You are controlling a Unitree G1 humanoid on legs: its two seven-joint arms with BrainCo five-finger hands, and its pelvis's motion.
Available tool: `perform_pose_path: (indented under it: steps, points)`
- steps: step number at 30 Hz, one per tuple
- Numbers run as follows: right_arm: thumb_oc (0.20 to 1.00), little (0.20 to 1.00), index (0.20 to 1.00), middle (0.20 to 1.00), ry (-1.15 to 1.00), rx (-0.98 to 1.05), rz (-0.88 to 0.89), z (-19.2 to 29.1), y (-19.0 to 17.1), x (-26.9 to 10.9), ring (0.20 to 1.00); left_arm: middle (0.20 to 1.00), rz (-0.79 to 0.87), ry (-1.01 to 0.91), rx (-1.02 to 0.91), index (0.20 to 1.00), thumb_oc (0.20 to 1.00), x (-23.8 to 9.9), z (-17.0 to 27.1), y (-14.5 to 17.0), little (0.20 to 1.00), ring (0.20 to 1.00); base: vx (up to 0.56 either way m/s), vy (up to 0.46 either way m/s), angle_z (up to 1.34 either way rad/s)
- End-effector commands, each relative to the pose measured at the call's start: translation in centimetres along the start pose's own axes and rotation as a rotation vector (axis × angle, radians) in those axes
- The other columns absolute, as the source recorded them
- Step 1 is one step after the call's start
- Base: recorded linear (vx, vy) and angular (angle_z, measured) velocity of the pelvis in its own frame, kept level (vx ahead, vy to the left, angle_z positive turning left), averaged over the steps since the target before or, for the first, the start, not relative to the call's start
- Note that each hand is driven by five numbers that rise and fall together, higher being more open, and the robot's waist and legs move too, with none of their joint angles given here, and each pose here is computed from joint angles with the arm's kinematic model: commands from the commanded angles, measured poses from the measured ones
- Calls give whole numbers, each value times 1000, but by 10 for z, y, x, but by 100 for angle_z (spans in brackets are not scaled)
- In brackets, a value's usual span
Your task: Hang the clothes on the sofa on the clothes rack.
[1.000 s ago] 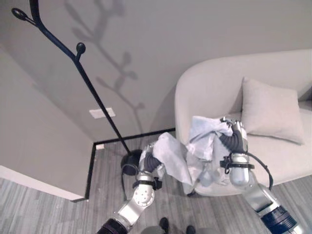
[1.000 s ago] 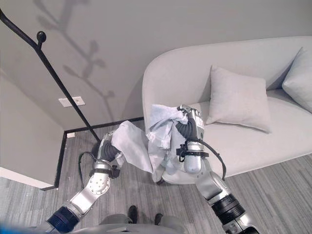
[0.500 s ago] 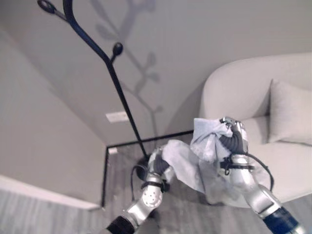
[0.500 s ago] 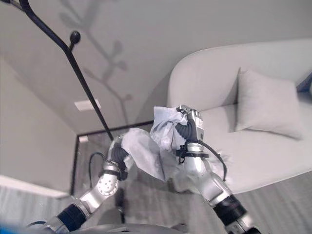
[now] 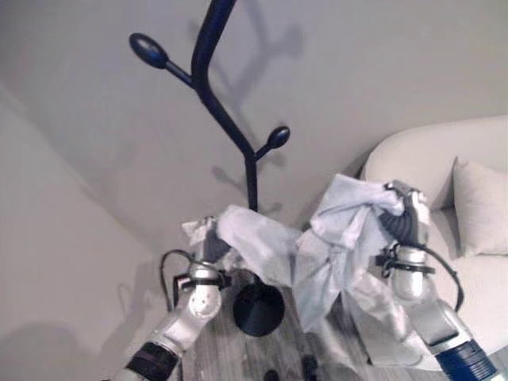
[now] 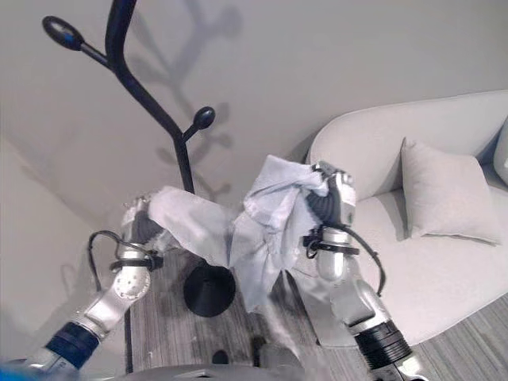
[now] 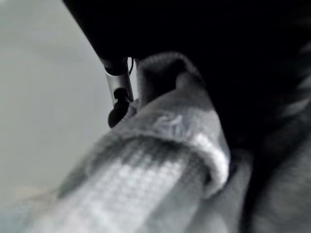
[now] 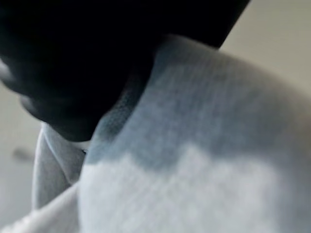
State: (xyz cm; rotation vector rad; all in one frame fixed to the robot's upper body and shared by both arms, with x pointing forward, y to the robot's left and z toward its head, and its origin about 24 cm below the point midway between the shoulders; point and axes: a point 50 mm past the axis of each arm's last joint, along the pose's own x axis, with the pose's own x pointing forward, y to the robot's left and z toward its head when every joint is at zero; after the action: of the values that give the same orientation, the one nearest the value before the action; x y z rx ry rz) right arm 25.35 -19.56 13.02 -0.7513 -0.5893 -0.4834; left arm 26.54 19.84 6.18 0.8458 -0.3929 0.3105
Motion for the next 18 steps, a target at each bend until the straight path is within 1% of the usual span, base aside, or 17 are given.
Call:
perform_pose_path:
  steps: [1,2,4,8,14,16,18]
  points:
    - [200,200,200,200,-183,-43,-255,22,-31,31,200,200,231,-284,24,200,200,35,45,34,200,200,98,-53,132]
    - [200,200,200,200,-186,-52,-272,22,-36,31,200,200,252,-299,31,200,200,37,47,40,200,200,134,-72,104]
    - [200,200,200,200,-187,-75,-311,21,-46,31,200,200,292,-332,44,200,200,37,52,52,200,200,137,-50,22]
    - [200,200,200,200,-212,-107,-383,24,-59,31,200,200,351,-348,55,200,200,34,54,65,200,200,69,-48,17]
    - [200,200,200,200,-204,-106,-390,23,-63,25,200,200,355,-348,51,200,200,25,53,69,200,200,8,-10,-1]
    - [200,200,200,200,-186,-83,-365,21,-61,20,200,200,327,-332,40,200,200,19,50,67,200,200,-12,-18,-38]
    - [200,200,200,200,-173,-79,-347,19,-60,16,200,200,304,-308,34,200,200,12,46,65,200,200,-1,-7,14]
